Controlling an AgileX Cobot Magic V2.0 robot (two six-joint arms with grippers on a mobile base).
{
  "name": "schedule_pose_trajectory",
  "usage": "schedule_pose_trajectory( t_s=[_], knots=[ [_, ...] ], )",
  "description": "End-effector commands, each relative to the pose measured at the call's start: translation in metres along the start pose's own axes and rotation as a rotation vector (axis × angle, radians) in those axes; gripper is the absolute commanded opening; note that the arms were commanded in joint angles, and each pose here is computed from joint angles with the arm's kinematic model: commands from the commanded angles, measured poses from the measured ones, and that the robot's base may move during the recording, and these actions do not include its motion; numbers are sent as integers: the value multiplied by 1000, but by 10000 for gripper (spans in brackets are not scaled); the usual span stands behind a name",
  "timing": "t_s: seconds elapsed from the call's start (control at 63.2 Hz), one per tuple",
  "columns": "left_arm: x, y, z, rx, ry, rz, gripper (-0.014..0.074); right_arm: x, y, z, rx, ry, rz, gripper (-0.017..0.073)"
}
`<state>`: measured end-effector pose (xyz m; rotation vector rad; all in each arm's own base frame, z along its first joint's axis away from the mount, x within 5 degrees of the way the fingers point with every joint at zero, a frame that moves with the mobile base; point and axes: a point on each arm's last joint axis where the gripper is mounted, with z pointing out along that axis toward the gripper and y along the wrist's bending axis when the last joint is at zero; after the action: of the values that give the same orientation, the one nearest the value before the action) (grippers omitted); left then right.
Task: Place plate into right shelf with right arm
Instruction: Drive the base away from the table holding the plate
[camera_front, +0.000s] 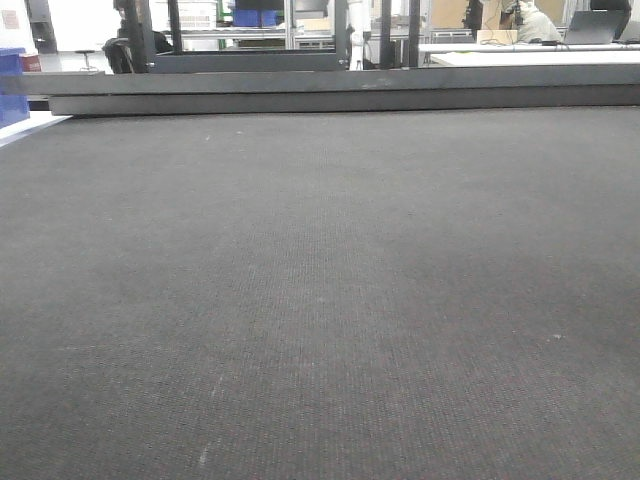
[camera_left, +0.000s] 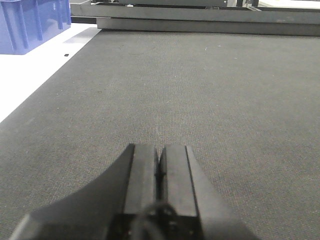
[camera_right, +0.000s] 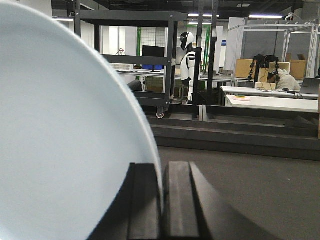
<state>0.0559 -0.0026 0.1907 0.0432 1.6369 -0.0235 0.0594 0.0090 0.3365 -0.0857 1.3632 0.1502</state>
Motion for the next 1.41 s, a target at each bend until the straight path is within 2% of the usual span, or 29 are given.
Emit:
schedule_pose_trajectory(
  t_s=[0.0,1.392],
  knots=[
    [-5,0,0,1,-77,-1,-47,-19,1,0,-1,-126,-21,54],
    [-5,0,0,1,-77,-1,-47,-19,1,0,-1,-126,-21,54]
  ],
)
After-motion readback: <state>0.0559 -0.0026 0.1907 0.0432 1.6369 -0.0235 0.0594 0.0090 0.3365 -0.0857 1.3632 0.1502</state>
